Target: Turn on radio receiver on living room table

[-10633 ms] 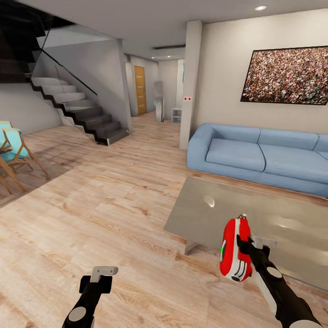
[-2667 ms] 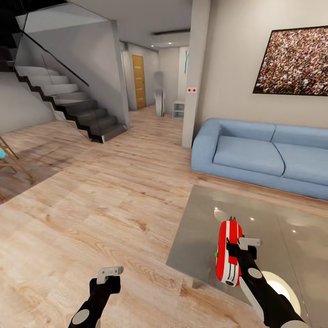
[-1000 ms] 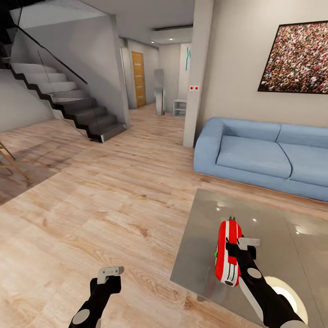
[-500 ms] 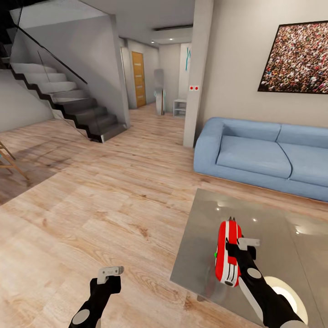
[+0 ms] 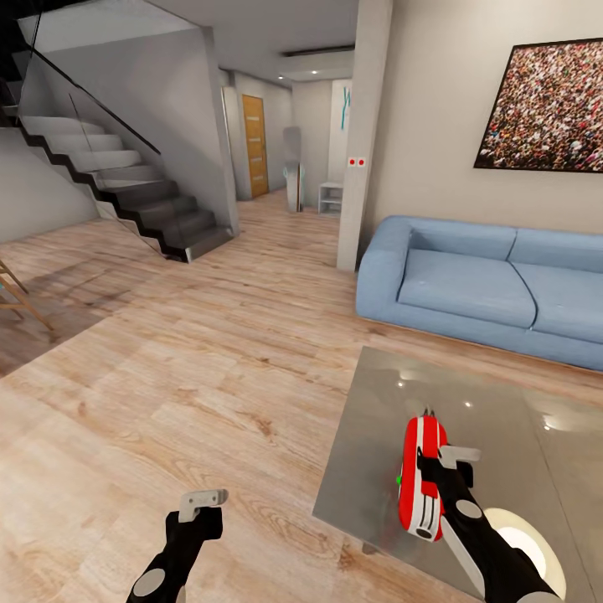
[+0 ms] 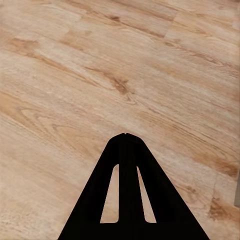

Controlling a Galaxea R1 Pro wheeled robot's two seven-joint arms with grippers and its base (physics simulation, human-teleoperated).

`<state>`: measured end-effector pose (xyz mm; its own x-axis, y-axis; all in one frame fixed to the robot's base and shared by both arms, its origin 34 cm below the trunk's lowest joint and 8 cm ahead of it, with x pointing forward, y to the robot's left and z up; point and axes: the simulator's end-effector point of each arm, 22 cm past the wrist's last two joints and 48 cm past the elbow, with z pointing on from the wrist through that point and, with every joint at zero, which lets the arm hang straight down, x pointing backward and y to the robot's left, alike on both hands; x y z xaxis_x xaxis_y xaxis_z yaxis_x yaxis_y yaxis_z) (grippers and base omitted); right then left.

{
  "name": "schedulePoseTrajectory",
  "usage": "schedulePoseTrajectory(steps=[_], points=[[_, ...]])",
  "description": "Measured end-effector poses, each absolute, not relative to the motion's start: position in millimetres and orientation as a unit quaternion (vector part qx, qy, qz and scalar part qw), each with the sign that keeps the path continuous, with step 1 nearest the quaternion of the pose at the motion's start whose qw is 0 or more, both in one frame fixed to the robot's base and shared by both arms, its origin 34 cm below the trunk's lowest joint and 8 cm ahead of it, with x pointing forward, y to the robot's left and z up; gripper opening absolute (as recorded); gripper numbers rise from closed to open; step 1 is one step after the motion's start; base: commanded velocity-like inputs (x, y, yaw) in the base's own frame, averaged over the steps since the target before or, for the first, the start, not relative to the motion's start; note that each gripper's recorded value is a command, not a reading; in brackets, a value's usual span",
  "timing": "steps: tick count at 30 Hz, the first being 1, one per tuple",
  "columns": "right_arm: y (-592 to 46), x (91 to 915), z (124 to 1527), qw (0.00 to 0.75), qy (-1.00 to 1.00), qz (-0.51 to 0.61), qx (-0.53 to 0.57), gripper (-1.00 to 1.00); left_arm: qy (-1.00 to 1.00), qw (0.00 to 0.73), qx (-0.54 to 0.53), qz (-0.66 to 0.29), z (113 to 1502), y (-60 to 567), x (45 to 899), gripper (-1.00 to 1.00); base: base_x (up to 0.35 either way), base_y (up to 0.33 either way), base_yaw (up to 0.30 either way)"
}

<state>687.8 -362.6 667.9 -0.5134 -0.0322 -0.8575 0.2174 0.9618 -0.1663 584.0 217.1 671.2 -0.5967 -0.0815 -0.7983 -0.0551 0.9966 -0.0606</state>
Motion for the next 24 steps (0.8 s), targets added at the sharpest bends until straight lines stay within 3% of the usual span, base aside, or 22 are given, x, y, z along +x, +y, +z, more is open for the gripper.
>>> schedulePoseTrajectory(steps=[23, 24], points=[[-362.1, 687.9, 667.9, 0.491, 0.860, -0.128, 0.051, -1.00, 0.894, 0.447, -0.038, -0.015, 671.1, 217.1, 584.0, -1.00, 0.000, 0.000, 0.000], [-362.1, 687.9, 667.9, 0.491, 0.860, -0.128, 0.051, 1.00, 0.893, 0.447, -0.038, -0.015, 671.1, 217.1, 584.0, -1.00, 0.000, 0.000, 0.000]])
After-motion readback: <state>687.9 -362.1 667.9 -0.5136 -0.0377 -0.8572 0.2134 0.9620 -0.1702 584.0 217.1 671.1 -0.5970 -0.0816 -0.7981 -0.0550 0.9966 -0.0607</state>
